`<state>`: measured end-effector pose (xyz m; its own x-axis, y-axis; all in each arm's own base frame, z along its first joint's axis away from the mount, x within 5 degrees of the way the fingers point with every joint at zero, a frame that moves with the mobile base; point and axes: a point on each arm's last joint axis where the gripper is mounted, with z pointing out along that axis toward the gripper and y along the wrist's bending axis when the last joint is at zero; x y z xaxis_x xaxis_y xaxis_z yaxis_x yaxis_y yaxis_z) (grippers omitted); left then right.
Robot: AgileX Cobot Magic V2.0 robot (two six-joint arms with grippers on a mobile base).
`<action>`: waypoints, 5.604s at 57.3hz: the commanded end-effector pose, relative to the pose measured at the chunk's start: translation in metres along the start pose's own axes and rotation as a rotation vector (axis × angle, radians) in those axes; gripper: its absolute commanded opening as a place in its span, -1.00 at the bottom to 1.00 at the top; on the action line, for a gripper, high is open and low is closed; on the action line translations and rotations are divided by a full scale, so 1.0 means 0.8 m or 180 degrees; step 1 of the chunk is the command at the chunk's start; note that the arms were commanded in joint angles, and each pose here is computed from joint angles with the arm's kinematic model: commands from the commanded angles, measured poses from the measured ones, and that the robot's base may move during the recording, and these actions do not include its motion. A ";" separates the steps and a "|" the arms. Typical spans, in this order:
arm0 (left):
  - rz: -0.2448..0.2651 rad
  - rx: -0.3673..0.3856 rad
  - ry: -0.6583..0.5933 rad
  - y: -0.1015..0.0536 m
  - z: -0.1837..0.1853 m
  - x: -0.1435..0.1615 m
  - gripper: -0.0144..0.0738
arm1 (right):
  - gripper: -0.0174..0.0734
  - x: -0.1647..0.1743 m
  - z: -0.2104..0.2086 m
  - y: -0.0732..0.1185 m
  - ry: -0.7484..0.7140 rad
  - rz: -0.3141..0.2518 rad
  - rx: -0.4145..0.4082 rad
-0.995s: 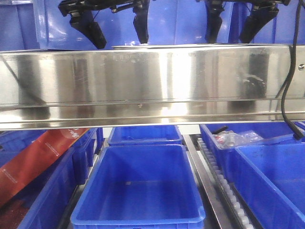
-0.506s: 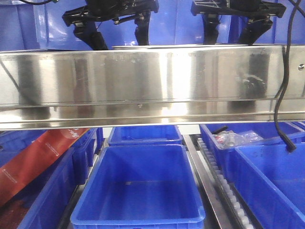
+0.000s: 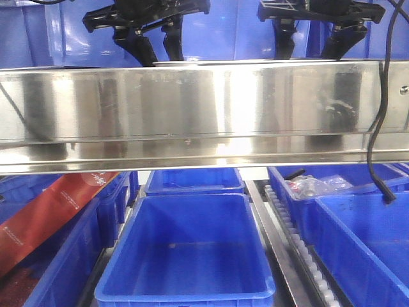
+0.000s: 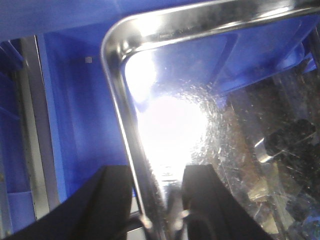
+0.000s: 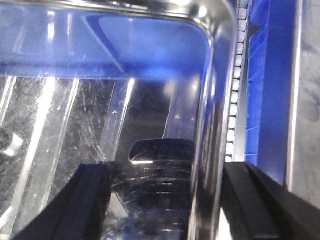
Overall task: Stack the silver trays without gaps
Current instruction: 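Lift the silver tray up and out with both grippers, then hold the tray in both grippers while driving away from the shelf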
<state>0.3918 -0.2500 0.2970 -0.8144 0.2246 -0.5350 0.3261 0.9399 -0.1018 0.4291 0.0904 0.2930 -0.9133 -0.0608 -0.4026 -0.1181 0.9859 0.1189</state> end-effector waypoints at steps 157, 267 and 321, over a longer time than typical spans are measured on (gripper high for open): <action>0.0045 -0.0214 -0.1481 0.010 -0.212 -0.078 -0.71 | -0.79 -0.029 -0.228 0.021 -0.2226 -0.0120 -0.0231; 0.0065 -0.0167 -0.1654 0.008 -0.215 -0.084 -0.71 | -0.79 -0.030 -0.229 0.021 -0.2285 -0.0120 -0.0236; 0.0065 -0.0167 -0.1654 0.008 -0.215 -0.084 -0.71 | -0.79 -0.030 -0.229 0.021 -0.2285 -0.0120 -0.0236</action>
<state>0.3729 -0.2131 0.4643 -0.5029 0.1045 -0.8580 0.2731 0.9610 -0.0430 0.3823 0.0781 0.4568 -0.5020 0.0429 -0.8638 -0.1696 0.9745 0.1469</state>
